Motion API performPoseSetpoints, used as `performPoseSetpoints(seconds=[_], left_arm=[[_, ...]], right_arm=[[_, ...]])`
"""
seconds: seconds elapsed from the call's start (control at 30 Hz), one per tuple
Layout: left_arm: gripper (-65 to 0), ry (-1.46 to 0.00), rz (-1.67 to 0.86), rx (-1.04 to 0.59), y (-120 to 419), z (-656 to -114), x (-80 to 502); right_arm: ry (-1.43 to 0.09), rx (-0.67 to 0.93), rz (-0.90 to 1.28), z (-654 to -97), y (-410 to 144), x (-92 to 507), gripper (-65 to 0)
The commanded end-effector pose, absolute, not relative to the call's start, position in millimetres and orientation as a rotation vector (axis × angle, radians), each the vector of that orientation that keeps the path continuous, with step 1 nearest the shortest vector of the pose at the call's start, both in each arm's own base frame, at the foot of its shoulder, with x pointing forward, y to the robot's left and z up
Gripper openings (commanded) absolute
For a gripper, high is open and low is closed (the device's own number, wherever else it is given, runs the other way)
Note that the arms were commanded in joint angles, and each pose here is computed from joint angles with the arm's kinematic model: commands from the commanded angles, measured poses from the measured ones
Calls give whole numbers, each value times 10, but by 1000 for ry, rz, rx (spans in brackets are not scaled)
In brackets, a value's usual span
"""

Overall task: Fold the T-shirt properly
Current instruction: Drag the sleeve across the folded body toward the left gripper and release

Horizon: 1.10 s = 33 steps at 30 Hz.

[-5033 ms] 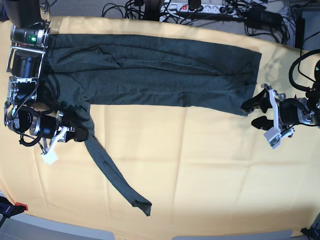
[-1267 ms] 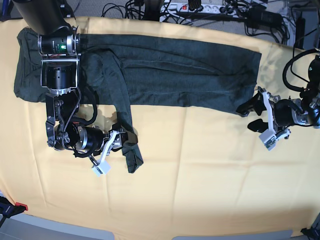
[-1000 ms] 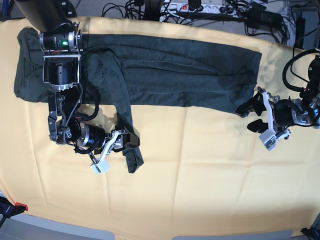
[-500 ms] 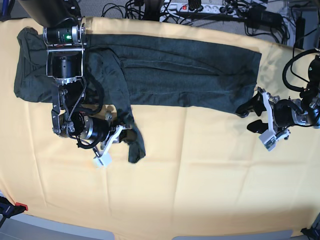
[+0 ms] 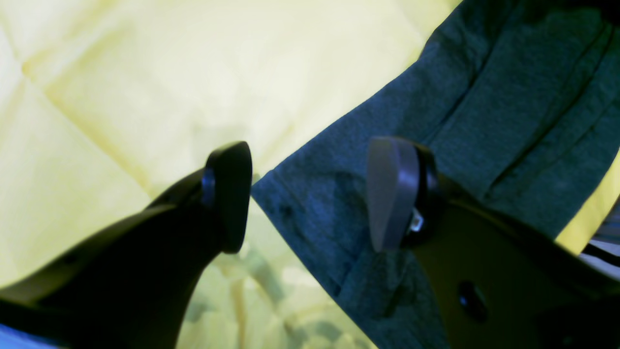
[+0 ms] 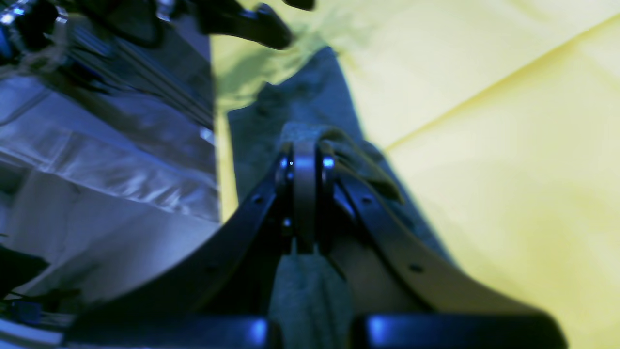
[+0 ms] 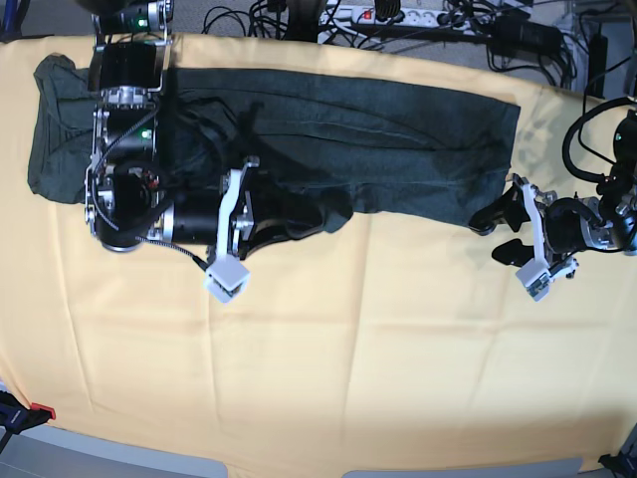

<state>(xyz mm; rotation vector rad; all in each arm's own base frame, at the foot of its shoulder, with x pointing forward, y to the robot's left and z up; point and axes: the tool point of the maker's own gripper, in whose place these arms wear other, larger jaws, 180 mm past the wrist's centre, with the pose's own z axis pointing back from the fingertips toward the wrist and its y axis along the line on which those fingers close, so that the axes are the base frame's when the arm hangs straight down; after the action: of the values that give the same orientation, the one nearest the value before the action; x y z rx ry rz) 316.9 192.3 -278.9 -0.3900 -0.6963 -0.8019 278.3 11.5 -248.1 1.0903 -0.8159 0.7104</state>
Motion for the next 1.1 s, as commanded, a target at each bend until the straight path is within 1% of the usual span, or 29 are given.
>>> performPoseSetpoints(seconds=[0.0, 0.07, 0.2, 0.43, 0.53, 0.8, 0.93, 0.97, 1.07], left_arm=[[-262, -747, -805, -381, 1949, -2622, 3251], [-262, -747, -805, -382, 1948, -2623, 3250], [-262, -747, -805, -381, 1948, -2622, 3251], [-262, -747, -805, -381, 1949, -2623, 3250], [-262, -747, -805, -382, 1947, -2622, 3251], [-262, -746, -805, -381, 1948, -2625, 3249], [-262, -746, -805, -381, 1949, -2625, 3250], [-262, -745, -806, -379, 1952, -2627, 3250], [-262, -740, -814, -352, 1986, -2648, 3260]], right_arm=[[-872, 1136, 727, -2294, 137, 2757, -650], [-874, 1177, 725, -2258, 168, 2642, -650], [-848, 1199, 735, -2294, 244, 2517, -650], [-754, 1278, 863, -2310, 627, 2236, -650], [-745, 1263, 912, -2324, 817, 2199, -650], [-820, 1226, 978, -2208, 1312, 2219, -650], [-810, 1198, 1033, -2242, 1488, 2129, -650], [-819, 1176, 1043, -2266, 1514, 2134, -618], [-889, 1103, 1039, -2289, 1549, 2247, -334]])
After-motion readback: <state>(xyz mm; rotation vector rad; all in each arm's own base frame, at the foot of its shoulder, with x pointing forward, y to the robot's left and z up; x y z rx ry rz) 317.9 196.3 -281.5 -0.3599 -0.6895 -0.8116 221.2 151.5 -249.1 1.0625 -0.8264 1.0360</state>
